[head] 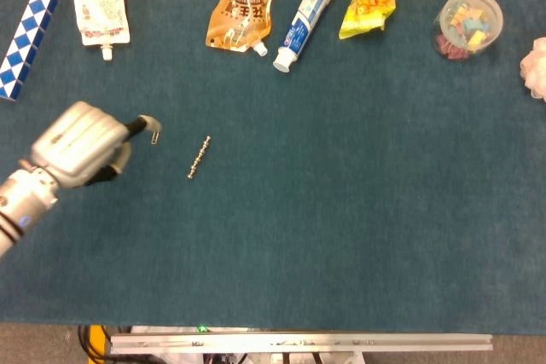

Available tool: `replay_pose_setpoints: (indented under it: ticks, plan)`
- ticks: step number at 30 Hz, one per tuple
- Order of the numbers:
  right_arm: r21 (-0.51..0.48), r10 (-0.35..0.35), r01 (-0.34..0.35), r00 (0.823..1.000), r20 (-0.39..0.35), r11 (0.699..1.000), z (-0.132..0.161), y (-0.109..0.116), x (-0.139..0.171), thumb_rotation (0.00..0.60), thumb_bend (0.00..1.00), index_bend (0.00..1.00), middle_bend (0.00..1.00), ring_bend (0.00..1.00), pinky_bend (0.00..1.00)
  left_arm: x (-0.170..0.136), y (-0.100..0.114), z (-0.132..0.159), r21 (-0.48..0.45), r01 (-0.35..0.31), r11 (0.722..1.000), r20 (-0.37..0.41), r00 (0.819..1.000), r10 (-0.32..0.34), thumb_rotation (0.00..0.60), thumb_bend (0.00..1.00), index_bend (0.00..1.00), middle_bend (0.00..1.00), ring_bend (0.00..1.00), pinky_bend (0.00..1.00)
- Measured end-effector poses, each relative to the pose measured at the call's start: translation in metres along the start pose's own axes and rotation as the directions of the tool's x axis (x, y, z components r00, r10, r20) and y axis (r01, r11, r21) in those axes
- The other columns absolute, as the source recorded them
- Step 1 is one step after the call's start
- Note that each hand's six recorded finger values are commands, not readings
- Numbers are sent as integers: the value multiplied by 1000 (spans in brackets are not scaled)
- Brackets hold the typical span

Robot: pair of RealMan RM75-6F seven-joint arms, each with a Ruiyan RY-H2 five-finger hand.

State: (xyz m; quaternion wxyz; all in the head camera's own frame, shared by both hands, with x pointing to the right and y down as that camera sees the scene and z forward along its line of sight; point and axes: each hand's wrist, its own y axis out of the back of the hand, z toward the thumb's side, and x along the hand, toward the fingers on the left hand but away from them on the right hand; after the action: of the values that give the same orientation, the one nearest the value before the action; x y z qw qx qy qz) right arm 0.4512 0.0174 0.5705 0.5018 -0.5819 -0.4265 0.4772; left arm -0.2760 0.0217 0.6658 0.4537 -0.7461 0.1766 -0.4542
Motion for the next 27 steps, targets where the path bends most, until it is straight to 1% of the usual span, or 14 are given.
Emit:
replay_pose_setpoints:
  ticks: [3,7,13,19,27]
  plan:
    - [-2,8,-8,1000,8,1000,-2,-2,1,600,289,400,397,300,303,14,-2,11,-6,32,999,35,999,-32,600,797,239,1000,1000,928]
    - [-3,28,-28,999,16,1000,-3,-7,1,600,289,400,397,301,303,30,-7,25,-1,79,997,76,994,-79,600,812,229,1000,1000,939]
    - [-13,42,-42,999,14,999,-1,-12,0,600,289,400,399,307,303,47,-15,37,28,124,992,99,987,-127,600,819,210,1000,1000,940]
    - [-21,48,-47,999,25,999,-4,-14,2,600,289,400,399,308,303,63,-24,41,31,160,987,79,984,-162,600,819,210,1000,1000,940]
    - [-30,50,-49,998,42,998,-11,-16,6,600,289,400,399,310,303,72,-35,35,41,202,979,37,978,-203,600,819,211,1000,1000,940]
